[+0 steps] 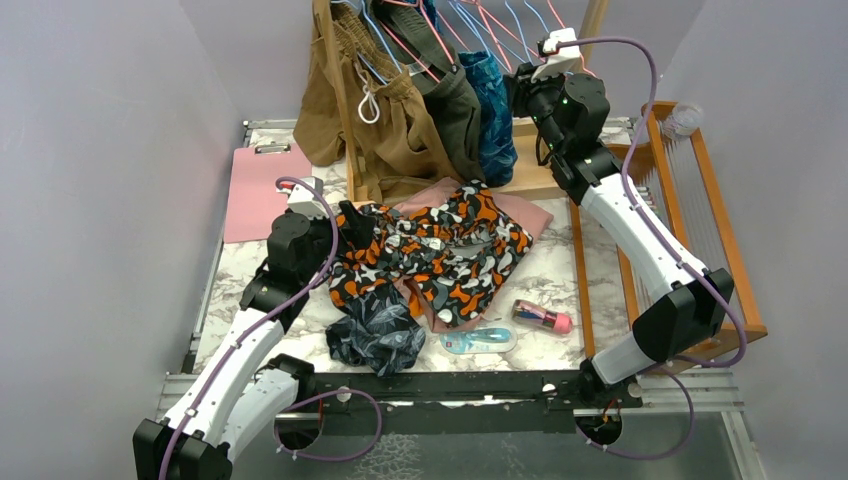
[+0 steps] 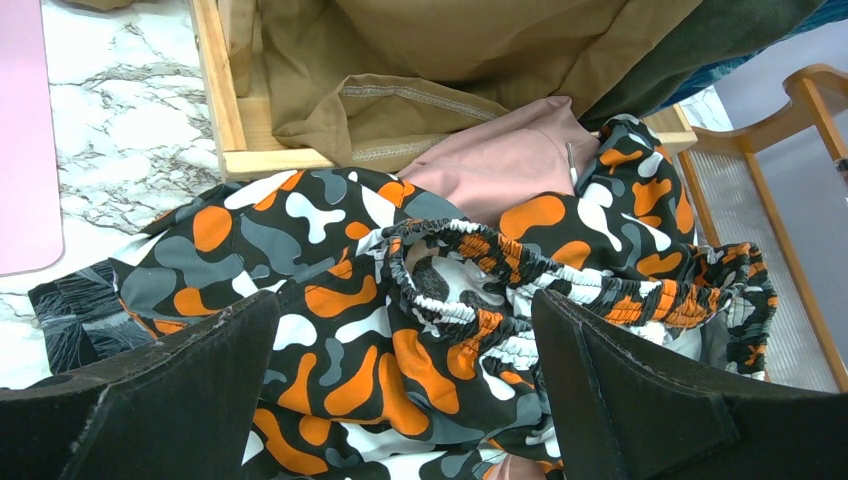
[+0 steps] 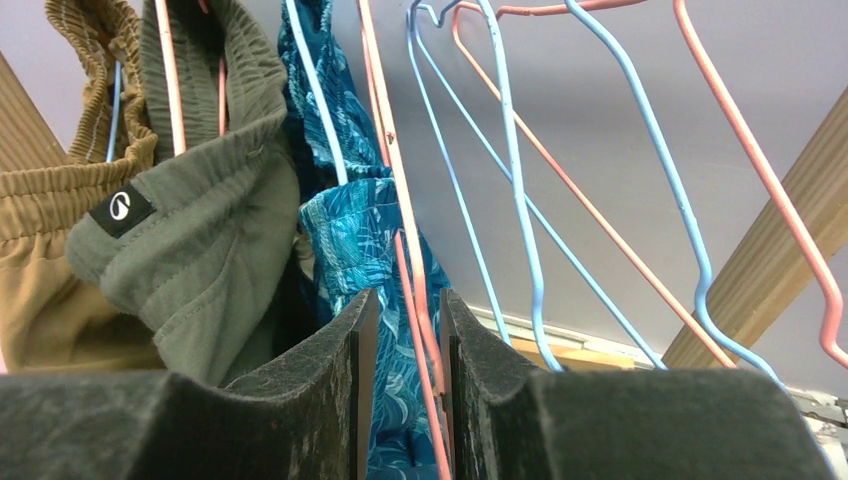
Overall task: Place the shorts on the hanger
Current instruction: Pick up the hanger from the clothesline.
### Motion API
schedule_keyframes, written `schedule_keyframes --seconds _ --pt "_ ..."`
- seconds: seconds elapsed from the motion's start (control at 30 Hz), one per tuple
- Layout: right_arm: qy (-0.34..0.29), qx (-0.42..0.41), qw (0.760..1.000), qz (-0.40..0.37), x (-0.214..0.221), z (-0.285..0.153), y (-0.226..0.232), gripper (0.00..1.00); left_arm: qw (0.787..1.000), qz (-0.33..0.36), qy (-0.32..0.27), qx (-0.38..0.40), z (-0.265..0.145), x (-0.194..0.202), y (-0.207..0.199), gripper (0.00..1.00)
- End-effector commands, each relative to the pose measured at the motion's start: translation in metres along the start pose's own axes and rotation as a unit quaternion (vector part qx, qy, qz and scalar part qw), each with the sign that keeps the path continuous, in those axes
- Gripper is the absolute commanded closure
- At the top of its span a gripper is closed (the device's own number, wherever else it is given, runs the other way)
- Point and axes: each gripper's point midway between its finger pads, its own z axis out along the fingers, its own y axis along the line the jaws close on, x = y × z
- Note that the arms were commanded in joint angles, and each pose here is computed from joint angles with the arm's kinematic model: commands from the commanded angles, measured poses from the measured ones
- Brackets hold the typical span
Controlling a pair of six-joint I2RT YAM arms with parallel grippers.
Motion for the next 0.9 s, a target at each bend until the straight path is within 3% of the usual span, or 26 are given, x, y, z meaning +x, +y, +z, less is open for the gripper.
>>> schedule_keyframes --seconds 0.0,0.3,0.53,0.87 --pt "-0.020 0.030 0.999 -0.008 -0.015 -0.006 -0.011 0.70 1.000 0.002 -0.015 0.020 0.000 -0.010 -0.010 0.01" --pt "-0.010 0.025 0.999 -0.018 -0.004 0.002 -0.010 0.77 1.000 0.001 -0.014 0.021 0.000 -0.010 -0.010 0.01" --pt "-0.003 0.035 0.999 -0.023 0.003 0.011 -0.013 0.66 1.000 0.002 -0.014 0.020 0.000 -0.010 -0.009 0.01" --pt "-0.003 0.065 0.997 -0.034 0.007 0.016 -0.023 0.61 1.000 0.001 -0.012 0.023 0.001 -0.009 -0.010 0.01"
